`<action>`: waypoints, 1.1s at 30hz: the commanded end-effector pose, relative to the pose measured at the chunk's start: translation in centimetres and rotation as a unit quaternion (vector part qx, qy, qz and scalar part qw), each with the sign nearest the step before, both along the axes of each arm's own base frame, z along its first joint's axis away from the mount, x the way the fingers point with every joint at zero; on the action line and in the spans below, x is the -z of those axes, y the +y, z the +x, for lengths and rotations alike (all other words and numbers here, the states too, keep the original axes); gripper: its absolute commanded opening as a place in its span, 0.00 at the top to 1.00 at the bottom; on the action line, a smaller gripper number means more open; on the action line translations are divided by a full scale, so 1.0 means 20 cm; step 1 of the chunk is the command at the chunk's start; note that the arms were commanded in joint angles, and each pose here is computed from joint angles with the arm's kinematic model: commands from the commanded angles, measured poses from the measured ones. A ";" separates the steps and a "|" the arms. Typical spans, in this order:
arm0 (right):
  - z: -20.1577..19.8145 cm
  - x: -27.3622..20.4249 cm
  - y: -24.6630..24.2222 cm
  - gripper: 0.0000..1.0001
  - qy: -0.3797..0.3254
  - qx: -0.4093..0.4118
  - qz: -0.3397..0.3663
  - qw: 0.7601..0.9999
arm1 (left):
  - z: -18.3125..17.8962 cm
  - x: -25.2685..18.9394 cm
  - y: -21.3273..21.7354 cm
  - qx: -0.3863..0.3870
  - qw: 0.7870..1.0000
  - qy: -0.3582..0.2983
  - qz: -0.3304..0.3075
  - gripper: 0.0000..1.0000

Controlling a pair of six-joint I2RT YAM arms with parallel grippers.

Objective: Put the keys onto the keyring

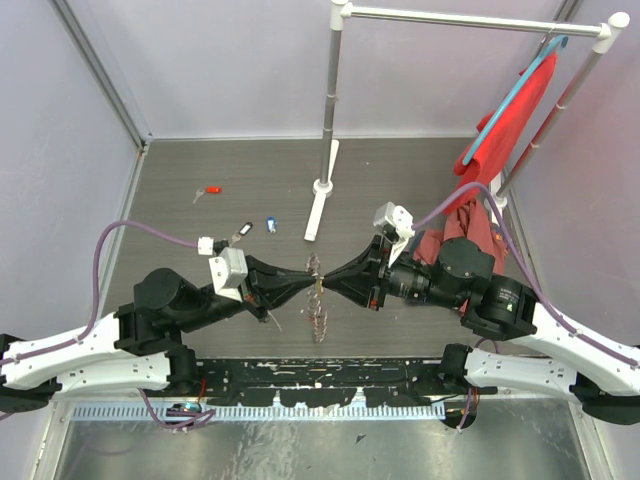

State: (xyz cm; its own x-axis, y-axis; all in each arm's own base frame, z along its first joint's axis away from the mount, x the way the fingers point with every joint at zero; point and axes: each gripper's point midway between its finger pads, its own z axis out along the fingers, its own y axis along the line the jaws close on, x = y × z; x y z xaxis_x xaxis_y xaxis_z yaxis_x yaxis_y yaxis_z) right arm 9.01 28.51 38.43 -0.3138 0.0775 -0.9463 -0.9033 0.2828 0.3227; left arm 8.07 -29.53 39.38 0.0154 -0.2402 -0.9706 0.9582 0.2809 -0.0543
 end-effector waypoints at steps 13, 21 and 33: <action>-0.06 -0.13 -0.02 0.99 -0.042 -0.031 0.035 0.998 | 0.02 -0.08 0.02 -0.011 0.999 -0.003 -0.034 1.00; -0.09 -0.16 0.00 0.99 -0.093 -0.060 0.038 0.993 | 0.03 -0.06 0.01 -0.015 1.000 0.000 -0.024 1.00; -0.01 -0.10 -0.01 0.99 -0.120 -0.028 -0.007 0.992 | 0.03 -0.06 0.02 -0.020 1.000 0.000 -0.021 1.00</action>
State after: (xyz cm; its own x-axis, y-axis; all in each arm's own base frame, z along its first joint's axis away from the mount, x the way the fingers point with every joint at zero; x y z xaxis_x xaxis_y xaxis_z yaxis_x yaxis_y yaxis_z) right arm 8.53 28.76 37.95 -0.1419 -0.0061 -0.9899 -0.9658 0.2203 0.1371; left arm 8.53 -29.73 38.71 0.0073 -0.2217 -0.9751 0.9508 0.3036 -0.0619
